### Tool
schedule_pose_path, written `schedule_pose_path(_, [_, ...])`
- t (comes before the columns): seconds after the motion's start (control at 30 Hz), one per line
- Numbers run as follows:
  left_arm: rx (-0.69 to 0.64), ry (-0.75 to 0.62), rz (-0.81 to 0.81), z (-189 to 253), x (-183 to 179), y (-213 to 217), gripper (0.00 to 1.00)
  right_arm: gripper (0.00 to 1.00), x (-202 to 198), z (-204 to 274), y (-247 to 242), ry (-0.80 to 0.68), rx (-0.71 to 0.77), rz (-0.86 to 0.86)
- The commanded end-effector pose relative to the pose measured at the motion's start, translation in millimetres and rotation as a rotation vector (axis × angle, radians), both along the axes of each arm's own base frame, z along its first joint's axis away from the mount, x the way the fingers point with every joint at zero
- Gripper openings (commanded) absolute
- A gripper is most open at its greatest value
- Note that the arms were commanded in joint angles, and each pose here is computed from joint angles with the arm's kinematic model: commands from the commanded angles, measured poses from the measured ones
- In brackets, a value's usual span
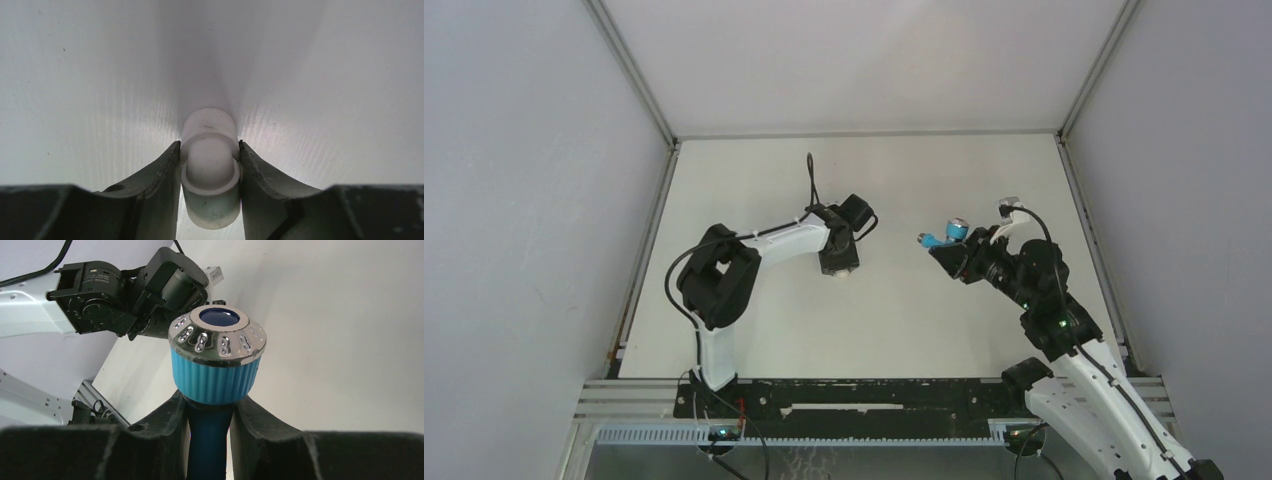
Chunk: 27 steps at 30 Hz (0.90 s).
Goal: Install the water faucets
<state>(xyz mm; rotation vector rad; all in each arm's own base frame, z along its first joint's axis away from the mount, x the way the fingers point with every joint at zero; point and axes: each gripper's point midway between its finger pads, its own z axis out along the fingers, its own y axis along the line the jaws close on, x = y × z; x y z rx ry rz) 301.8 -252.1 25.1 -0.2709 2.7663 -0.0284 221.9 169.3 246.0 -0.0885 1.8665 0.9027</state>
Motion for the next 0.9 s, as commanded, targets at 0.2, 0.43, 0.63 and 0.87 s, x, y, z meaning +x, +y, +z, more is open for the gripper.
schedule_pose_path(0.2, [-0.301, -0.114, -0.204, 73, 10, -32, 0.0, 0.0, -7, 13, 17, -0.167, 0.009, 0.135])
schedule_pose_path(0.43, [-0.715, -0.35, -0.673, 233, -32, -31, 0.0, 0.0, -18, 29, 23, -0.428, -0.016, 0.214])
schedule_pose_path(0.63, [-1.016, -0.287, -0.722, 300, -76, -9, 0.0, 0.0, -42, 62, 49, -0.642, -0.066, 0.39])
schedule_pose_path(0.87, [-1.277, -0.054, -0.781, 329, -119, -10, 0.0, 0.0, -59, 94, 70, -0.966, -0.148, 0.36])
